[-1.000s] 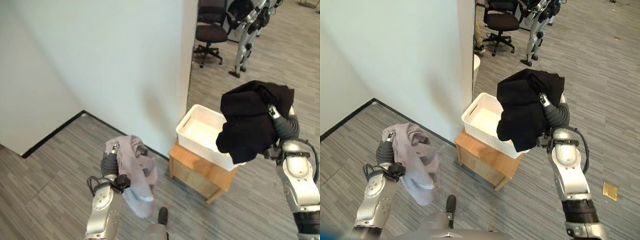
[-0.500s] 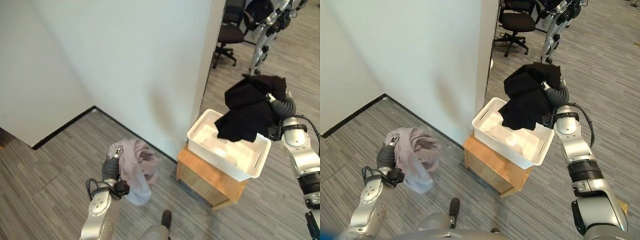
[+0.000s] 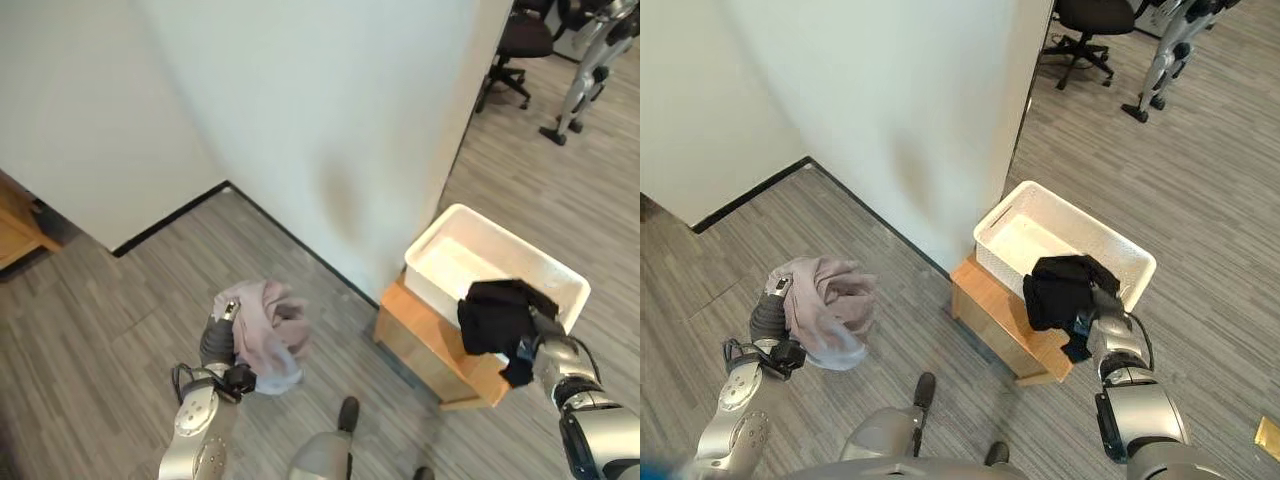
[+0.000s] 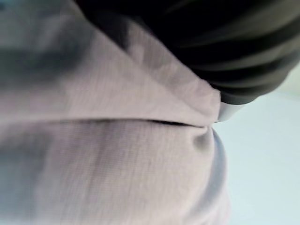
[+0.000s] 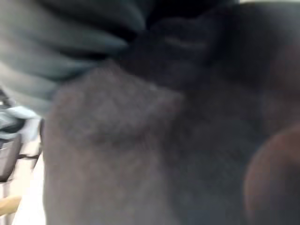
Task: Pick up bed clothes into laundry basket.
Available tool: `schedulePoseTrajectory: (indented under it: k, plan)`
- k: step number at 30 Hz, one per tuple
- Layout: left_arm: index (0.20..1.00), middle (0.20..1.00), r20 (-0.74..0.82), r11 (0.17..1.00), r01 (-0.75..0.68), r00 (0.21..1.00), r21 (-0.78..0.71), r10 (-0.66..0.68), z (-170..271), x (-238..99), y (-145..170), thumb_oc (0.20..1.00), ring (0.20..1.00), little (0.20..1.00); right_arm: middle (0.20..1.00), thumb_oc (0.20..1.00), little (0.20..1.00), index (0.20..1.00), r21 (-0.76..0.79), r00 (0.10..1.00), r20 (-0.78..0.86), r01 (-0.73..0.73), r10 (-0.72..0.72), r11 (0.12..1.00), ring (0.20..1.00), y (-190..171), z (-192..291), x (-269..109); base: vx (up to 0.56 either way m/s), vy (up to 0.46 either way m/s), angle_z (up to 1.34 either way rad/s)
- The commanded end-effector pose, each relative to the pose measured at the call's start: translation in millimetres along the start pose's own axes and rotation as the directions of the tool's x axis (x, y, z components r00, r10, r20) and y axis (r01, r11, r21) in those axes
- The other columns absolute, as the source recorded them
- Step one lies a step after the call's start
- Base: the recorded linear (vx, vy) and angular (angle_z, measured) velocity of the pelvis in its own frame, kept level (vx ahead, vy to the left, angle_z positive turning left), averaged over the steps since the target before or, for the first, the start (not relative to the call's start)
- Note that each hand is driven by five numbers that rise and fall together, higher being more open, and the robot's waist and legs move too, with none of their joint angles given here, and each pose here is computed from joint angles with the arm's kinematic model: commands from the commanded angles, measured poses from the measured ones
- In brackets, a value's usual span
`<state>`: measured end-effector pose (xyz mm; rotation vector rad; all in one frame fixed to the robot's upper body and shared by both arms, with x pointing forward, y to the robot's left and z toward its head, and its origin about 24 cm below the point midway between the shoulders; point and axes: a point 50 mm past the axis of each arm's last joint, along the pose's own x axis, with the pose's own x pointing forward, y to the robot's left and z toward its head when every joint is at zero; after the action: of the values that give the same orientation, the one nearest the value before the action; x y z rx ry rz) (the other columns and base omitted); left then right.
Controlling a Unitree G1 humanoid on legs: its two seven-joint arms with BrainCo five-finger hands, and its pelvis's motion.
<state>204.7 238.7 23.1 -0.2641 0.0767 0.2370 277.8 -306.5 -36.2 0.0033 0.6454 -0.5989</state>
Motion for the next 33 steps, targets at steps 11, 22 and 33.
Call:
schedulePoseTrajectory:
  k: [11,22,33]
  plan:
    - [0.2,0.2,0.113,0.987,0.152,0.983,-0.046,-0.146,23,11,-34,0.2,0.2,0.2,0.2,0.2,0.2,0.2,0.014,0.893,0.449,0.009,-0.014,1.0,0.2,-6,191,-24,0.0,0.016,0.03]
    - [0.2,0.2,0.101,0.984,0.175,0.98,-0.027,-0.171,22,14,-39,0.2,0.2,0.2,0.2,0.2,0.2,0.2,-0.091,0.845,0.534,0.078,-0.017,0.993,0.2,-2,233,-42,0.0,0.0,0.0]
    - [0.2,0.2,0.119,0.982,0.187,0.976,-0.005,-0.185,27,20,-39,0.2,0.2,0.2,1.0,1.0,1.0,1.0,-0.365,0.896,0.443,0.151,0.029,0.919,1.0,-11,218,-33,0.0,0.0,0.0]
